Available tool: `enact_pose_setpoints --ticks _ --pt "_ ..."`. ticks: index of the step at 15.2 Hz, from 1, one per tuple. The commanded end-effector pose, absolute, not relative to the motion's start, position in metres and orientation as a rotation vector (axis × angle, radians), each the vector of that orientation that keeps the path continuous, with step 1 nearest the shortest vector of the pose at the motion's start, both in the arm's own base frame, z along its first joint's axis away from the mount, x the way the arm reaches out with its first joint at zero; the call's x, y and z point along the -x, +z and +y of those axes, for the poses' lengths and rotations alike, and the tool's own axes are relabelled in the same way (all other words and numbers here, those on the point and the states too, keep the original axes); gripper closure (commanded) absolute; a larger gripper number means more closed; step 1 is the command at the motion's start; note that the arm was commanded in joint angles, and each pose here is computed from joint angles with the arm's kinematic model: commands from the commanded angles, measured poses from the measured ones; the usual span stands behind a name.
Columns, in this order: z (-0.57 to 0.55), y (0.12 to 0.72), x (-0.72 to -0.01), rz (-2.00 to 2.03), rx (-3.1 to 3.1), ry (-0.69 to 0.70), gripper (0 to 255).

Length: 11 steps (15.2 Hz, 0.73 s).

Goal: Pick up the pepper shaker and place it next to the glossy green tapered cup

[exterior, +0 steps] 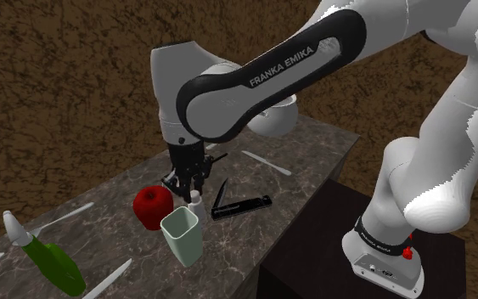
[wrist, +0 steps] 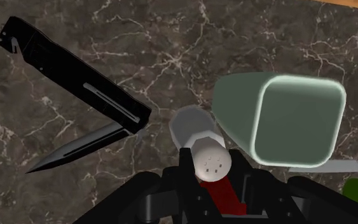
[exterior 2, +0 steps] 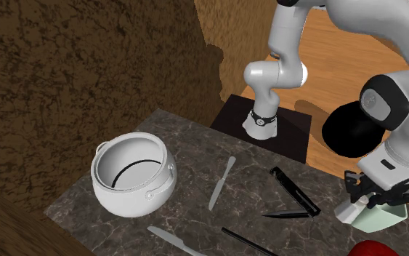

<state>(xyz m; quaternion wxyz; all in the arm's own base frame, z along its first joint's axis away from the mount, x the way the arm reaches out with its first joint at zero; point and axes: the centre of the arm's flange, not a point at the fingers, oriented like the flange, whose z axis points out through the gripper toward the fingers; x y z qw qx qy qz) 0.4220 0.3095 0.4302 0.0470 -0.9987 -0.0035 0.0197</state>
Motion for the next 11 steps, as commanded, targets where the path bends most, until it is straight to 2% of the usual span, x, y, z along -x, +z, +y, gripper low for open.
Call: enact_pose_setpoints --ticks 1,11 --pt "0.310 0.419 -0.423 -0.011 3.047 0.059 255" --pt "0.310 0.379 -0.423 -0.011 3.047 0.059 255"
